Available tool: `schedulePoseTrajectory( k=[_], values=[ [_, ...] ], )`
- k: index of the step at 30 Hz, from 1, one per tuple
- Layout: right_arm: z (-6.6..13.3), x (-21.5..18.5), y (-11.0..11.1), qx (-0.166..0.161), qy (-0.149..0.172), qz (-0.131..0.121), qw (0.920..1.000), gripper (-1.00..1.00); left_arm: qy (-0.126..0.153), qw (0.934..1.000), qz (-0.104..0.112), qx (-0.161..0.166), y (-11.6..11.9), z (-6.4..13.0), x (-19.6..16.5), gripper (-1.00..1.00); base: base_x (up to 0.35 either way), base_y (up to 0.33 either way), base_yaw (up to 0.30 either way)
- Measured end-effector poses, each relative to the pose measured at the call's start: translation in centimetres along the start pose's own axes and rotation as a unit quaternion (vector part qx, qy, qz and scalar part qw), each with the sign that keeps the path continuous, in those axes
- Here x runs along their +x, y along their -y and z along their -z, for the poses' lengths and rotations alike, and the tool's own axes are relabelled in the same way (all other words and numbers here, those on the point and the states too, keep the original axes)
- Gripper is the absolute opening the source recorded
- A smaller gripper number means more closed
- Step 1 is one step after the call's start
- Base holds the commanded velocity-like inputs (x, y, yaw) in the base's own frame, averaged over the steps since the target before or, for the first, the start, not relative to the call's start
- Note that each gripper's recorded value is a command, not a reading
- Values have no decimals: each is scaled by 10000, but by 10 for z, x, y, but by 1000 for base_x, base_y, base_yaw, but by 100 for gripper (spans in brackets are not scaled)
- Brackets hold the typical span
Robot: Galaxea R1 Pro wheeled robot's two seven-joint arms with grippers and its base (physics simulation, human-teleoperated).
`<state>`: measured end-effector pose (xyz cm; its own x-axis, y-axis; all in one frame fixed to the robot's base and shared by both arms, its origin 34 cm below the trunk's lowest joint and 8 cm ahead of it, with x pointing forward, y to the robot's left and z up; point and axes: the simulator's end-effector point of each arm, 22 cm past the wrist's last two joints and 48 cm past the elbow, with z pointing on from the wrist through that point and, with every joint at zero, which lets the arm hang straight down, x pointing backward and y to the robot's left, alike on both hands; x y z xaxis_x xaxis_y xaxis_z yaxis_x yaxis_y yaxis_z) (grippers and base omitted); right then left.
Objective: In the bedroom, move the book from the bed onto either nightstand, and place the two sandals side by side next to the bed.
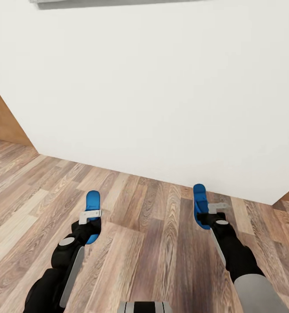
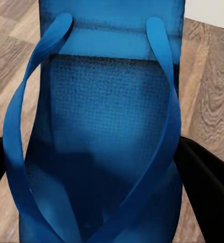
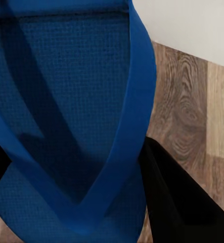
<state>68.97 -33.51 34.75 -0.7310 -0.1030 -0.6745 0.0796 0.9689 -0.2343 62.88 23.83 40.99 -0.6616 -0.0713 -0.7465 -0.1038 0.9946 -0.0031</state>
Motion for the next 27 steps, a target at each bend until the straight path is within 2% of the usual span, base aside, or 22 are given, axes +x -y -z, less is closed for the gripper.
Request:
schedulePoseTrajectory(
  k=[27],
  values=[
    [5, -8, 2, 10, 79, -4, 10000, -100, 88, 10000, 18, -14, -2, 4, -8, -100, 14, 11, 267]
  ],
)
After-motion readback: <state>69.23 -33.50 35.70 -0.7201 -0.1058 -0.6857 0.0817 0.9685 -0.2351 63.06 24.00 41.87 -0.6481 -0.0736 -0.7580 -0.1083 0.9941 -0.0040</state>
